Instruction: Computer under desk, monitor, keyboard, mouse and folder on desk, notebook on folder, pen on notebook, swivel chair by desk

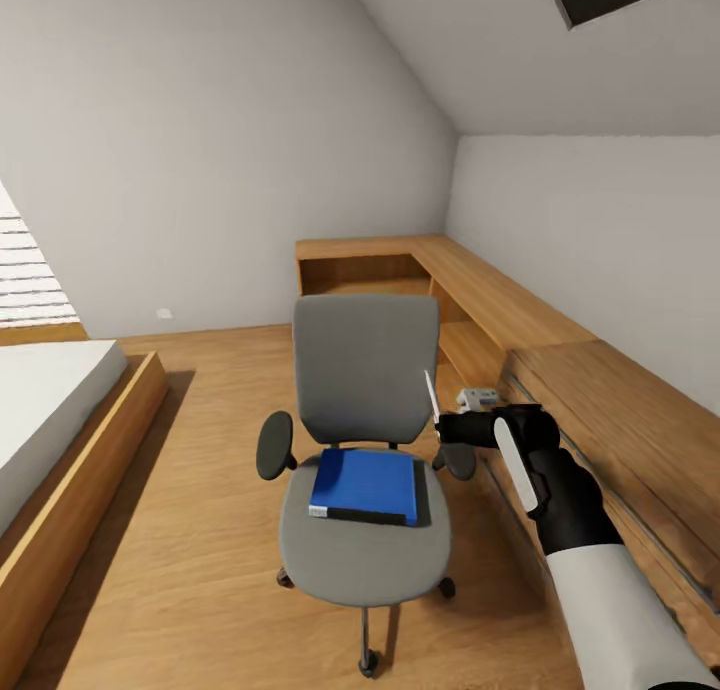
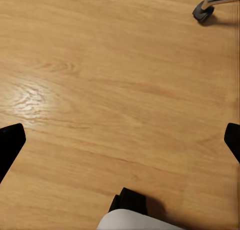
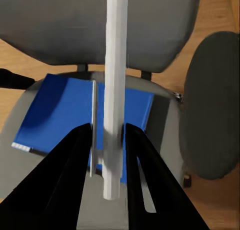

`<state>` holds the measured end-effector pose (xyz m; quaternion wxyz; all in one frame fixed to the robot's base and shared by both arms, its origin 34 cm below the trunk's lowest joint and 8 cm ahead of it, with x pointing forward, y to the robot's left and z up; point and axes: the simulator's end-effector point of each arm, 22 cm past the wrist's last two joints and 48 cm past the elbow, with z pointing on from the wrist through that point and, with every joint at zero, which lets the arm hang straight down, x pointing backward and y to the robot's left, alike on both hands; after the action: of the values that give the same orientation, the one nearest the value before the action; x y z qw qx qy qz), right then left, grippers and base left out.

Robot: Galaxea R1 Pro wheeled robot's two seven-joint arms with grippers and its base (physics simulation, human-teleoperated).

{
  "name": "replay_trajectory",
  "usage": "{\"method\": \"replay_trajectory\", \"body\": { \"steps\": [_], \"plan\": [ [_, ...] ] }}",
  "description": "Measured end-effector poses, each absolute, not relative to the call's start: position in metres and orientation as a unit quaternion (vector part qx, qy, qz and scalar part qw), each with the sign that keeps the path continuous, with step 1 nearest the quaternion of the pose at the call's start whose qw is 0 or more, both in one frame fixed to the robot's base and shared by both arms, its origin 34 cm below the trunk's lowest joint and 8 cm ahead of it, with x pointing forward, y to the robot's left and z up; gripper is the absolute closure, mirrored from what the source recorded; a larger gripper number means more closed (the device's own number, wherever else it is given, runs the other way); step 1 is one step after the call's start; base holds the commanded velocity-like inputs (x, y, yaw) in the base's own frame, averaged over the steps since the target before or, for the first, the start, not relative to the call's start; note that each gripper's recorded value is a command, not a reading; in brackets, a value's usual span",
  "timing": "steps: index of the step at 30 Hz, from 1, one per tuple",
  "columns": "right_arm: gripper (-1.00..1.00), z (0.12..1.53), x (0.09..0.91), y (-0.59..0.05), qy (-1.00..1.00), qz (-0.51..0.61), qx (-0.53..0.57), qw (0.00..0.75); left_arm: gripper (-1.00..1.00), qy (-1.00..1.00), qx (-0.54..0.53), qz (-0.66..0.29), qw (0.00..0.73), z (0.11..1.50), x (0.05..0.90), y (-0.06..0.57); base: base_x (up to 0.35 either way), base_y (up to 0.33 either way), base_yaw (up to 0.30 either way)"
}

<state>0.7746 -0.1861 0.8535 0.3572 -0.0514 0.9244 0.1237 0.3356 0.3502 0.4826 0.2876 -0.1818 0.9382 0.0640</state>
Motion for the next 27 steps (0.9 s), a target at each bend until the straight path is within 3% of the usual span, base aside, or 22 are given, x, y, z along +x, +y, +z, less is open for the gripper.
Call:
{"method": "replay_trajectory", "body": {
  "steps": [27],
  "plan": [
    [1.0,0.914,0.774,-0.189,0.918,0.124,-0.051,0.374,-1.0,0.929,-0.19,0.057,0.314,0.533,0.348,0.337,0.0,0.0,-0.193]
  ]
}}
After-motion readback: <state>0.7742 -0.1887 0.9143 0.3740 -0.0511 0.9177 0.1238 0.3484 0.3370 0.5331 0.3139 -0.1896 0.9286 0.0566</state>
